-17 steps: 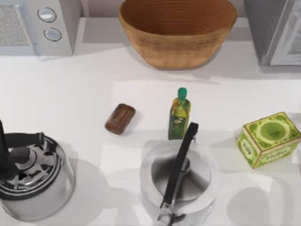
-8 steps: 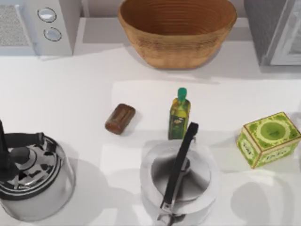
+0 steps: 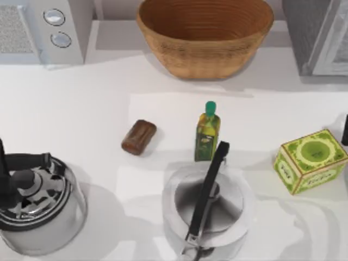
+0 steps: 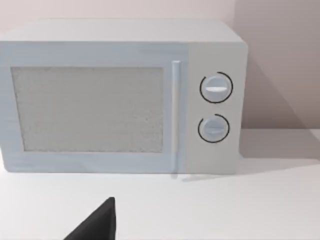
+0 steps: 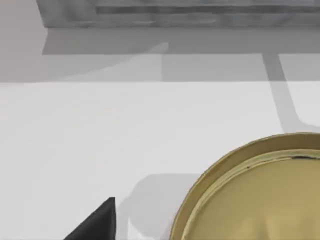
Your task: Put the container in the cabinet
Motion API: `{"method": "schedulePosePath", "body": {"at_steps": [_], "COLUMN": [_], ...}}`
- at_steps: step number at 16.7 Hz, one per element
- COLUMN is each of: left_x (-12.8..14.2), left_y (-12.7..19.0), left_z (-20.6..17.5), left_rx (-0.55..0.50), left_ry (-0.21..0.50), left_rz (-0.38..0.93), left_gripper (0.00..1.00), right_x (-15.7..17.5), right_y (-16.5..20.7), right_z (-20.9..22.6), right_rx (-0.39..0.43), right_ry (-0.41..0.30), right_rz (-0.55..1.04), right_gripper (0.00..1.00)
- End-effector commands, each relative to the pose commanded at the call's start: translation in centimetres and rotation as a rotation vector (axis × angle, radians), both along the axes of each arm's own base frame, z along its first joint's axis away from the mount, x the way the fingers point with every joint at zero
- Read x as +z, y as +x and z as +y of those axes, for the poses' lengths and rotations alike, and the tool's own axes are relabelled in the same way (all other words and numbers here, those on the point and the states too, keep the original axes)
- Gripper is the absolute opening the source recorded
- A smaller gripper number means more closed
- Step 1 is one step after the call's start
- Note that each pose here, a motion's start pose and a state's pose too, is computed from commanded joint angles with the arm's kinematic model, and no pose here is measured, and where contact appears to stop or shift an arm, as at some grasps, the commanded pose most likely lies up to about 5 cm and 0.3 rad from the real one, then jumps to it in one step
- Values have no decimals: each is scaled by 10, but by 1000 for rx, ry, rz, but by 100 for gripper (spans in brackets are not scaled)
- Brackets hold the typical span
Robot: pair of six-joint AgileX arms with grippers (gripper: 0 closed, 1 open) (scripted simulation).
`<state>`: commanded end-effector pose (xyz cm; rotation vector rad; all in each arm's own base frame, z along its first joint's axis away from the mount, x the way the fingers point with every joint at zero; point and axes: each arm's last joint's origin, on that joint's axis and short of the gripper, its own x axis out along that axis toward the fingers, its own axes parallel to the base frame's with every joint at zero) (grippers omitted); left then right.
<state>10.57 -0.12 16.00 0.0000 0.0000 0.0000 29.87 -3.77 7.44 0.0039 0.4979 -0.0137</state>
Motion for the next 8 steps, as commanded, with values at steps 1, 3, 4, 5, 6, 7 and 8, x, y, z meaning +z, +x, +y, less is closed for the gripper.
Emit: {"method": "schedulePosePath", "body": {"at_steps": [1, 3, 4, 5, 6, 7, 8], "left_x": [0, 0, 0, 0, 0, 0, 0], "left_y": [0, 0, 0, 0, 0, 0, 0], "left_z": [0, 0, 0, 0, 0, 0, 0], "left_rx": [0, 0, 0, 0, 0, 0, 0], "left_ry": [0, 0, 0, 0, 0, 0, 0], "left_rz": [0, 0, 0, 0, 0, 0, 0], "left_gripper": [100, 100, 100, 100, 100, 100, 100], "right_x": [-3, -6, -6, -6, -6, -6, -6], "right_y": [0, -3, -3, -3, -3, -3, -3], "right_z": [3, 7, 8, 8, 8, 8, 8], "right_rx": [0, 4, 4, 4, 4, 4, 4], "right_ry": [0, 0, 0, 0, 0, 0, 0], "right_rz": [-1, -3, -3, -3, -3, -3, -3], "right_gripper": [100, 100, 100, 100, 100, 100, 92]}}
